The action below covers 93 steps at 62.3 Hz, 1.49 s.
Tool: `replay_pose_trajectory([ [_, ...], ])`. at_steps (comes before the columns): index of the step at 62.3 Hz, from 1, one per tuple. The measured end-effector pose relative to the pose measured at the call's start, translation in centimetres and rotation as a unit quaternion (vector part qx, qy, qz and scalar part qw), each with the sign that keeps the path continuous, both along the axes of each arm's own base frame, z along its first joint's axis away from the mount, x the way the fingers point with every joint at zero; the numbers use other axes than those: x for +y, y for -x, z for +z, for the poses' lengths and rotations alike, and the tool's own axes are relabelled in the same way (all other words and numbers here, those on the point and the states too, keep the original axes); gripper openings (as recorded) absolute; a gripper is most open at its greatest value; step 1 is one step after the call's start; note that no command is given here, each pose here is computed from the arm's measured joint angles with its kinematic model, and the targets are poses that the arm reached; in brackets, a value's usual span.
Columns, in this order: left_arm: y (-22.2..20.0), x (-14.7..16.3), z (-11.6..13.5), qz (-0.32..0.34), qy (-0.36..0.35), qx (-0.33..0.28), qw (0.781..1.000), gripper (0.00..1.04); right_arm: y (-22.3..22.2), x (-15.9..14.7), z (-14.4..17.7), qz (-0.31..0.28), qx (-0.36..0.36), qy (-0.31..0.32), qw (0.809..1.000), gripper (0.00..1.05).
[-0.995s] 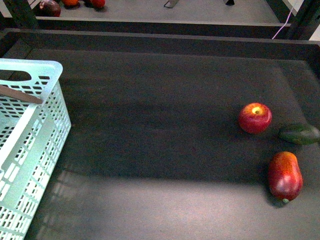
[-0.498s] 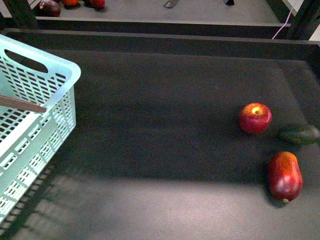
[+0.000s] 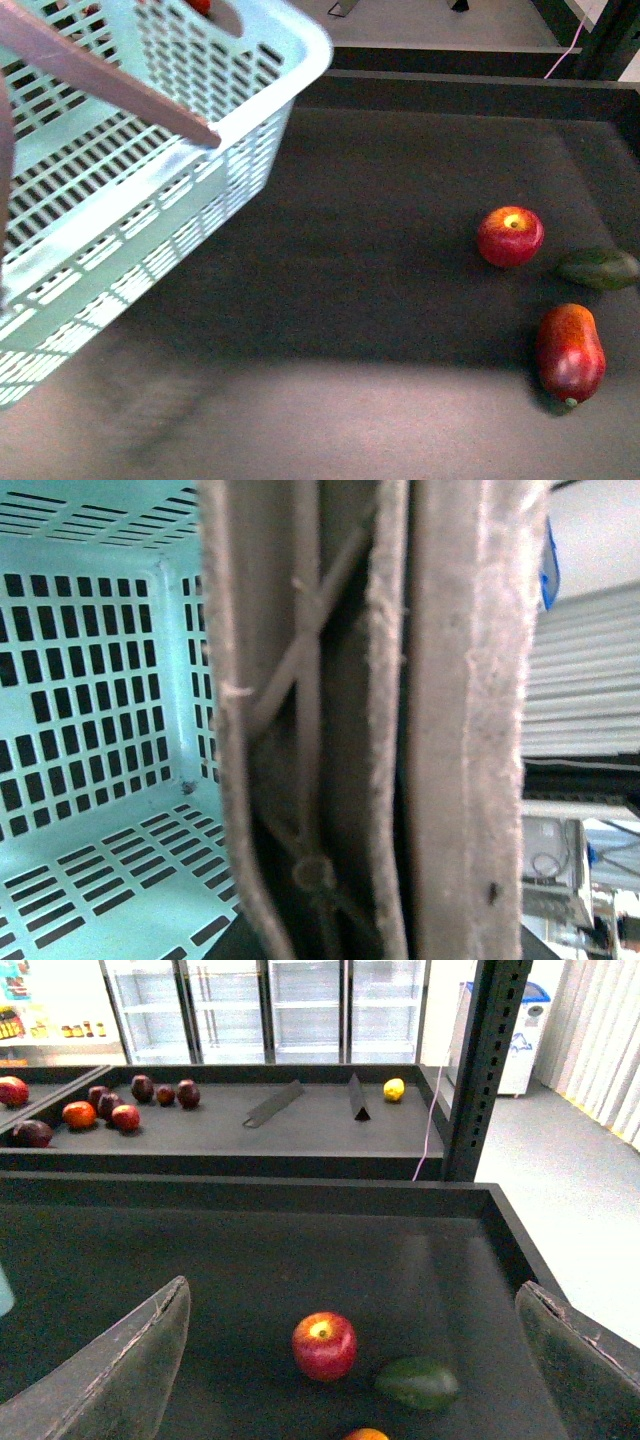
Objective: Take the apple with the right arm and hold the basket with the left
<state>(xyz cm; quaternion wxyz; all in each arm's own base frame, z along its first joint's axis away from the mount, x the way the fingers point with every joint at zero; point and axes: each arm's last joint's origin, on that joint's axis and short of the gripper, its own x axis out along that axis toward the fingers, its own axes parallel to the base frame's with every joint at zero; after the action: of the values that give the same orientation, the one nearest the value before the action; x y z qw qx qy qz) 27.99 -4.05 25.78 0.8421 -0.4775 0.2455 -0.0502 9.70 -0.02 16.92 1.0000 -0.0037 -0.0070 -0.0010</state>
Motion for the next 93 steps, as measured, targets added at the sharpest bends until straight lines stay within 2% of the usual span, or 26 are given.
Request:
replay_pose_trajectory([
  [15,0.7,-6.8,1.5,-0.123,0.0,-0.009,0.992,0.15,0.0,0.0,0.0,0.0,0.0,0.0,1.0,0.96],
  [32,2.2,-10.4,1.2,-0.227,-0.02,-0.024,0.974,0.15,0.0,0.0,0.0,0.0,0.0,0.0,1.0,0.96],
  [78,2.3,-10.6,1.3,-0.23,-0.029,-0.03,0.972,0.15,0.0,0.0,0.0,-0.002,0.001,0.0,1.0,0.96],
  [85,2.3,-10.6,1.3,-0.229,-0.029,-0.03,0.972,0.15,-0.5,-0.4,-0.5,-0.043,0.119,0.03,0.991,0.96],
  [93,2.3,-10.6,1.3,-0.23,-0.031,-0.031,0.972,0.15,-2.1,-1.7,-0.9,-0.06,0.159,0.047,0.984,0.96],
])
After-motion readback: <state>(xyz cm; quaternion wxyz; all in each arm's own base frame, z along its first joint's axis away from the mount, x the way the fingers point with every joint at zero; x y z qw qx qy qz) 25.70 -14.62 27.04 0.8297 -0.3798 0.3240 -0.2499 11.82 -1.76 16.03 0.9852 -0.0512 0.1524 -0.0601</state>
